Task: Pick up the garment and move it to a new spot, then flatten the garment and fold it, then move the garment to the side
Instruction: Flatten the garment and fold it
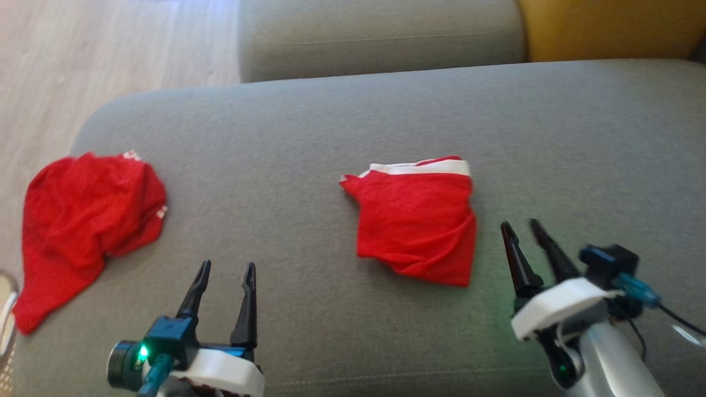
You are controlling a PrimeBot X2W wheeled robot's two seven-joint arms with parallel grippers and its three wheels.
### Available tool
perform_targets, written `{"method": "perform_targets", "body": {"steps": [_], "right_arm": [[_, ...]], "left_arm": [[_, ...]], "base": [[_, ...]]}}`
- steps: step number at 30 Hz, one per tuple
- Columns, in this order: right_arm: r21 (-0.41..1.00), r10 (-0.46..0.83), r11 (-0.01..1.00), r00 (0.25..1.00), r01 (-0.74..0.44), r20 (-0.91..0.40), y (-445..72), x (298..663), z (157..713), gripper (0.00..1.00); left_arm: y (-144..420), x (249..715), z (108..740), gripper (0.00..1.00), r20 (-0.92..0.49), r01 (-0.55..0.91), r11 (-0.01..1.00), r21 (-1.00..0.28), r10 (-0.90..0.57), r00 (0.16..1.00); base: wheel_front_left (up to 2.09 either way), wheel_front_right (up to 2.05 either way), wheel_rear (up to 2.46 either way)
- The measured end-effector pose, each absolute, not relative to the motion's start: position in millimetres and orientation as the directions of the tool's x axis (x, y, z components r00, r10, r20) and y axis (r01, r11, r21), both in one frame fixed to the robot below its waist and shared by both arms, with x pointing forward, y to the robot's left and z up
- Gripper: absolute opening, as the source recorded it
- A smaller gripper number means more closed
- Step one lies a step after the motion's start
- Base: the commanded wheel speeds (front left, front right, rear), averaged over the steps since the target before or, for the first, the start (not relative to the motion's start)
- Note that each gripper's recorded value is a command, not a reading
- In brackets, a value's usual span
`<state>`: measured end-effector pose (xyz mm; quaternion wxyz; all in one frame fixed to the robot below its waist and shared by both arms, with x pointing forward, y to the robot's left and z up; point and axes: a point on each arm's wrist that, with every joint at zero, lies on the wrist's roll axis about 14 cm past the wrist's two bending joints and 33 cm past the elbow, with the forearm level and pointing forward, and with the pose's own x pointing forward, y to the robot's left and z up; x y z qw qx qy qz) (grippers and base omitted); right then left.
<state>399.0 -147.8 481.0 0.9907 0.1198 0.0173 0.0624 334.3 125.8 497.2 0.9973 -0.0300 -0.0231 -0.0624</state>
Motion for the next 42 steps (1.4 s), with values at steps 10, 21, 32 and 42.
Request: {"method": "perform_targets", "body": {"steps": [10, 21, 32, 42], "right_arm": [[0.160, 0.195, 0.972, 0.971, -0.173, -0.135, -117.6, 459.5, 459.0, 0.00], [0.142, 0.270, 0.961, 0.909, -0.237, -0.317, -75.9, 490.9, 412.7, 0.00], [0.124, 0.398, 0.917, 0.851, -0.379, -0.344, -24.6, 512.4, 403.9, 0.00], [0.090, 0.495, 0.867, 0.827, -0.490, -0.265, 6.2, 509.9, 425.2, 0.00]], "left_arm": [[149.7, 335.8, 489.1, 1.00, 0.020, 0.053, 0.997, -0.054, -0.052, 0.998], [179.9, 328.8, 473.2, 1.00, -0.039, -0.050, 0.998, -0.041, 0.049, 0.998], [180.3, 347.9, 473.5, 1.00, -0.042, -0.045, 0.998, -0.037, 0.044, 0.998], [181.2, 346.9, 472.9, 1.00, -0.044, -0.052, 0.998, -0.041, 0.050, 0.998]], "base": [[0.00, 0.00, 0.00], [0.00, 0.00, 0.00], [0.00, 0.00, 0.00], [0.00, 0.00, 0.00]]}}
